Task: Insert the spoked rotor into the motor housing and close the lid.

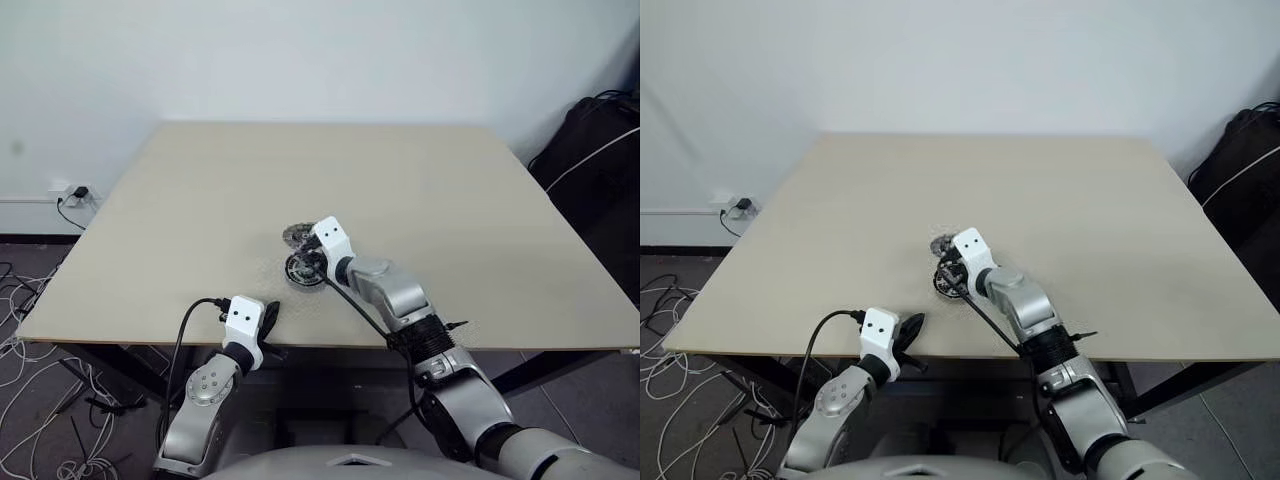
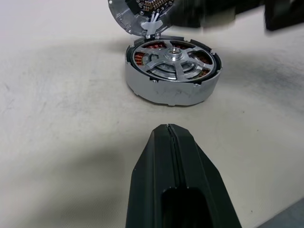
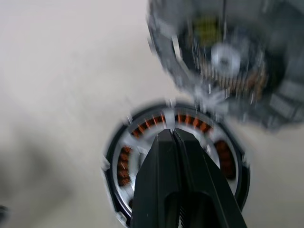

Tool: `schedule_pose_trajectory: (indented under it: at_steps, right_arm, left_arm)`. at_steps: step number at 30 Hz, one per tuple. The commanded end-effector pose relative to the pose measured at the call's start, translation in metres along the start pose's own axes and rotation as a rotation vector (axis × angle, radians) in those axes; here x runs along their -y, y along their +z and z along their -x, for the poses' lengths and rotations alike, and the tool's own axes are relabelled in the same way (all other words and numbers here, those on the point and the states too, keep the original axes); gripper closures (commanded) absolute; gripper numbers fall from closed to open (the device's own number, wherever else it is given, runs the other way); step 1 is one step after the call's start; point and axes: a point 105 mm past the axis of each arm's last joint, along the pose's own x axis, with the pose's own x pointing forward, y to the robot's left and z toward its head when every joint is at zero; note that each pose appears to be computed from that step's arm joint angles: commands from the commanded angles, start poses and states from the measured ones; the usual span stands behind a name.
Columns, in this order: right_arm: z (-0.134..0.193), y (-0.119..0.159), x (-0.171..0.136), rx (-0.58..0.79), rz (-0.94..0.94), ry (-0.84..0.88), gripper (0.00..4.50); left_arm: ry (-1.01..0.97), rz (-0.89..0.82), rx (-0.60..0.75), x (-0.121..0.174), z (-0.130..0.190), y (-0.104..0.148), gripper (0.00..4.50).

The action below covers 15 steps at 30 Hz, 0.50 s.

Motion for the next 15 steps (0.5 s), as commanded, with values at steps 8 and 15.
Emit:
schedule_pose_trajectory:
  at_steps: [8, 15]
  right_arm:
    - [0.015, 0.028, 0.0, 0.048, 0.14, 0.102, 4.44]
    - [0.038, 0.032, -0.011, -0.112, 0.404, 0.31, 3.85]
  left_arm:
    - [0.01, -0.007, 0.05, -0.001, -0.001, 0.011, 4.5]
    - [-0.003, 0.0, 0.05, 0.003, -0.004, 0.01, 4.5]
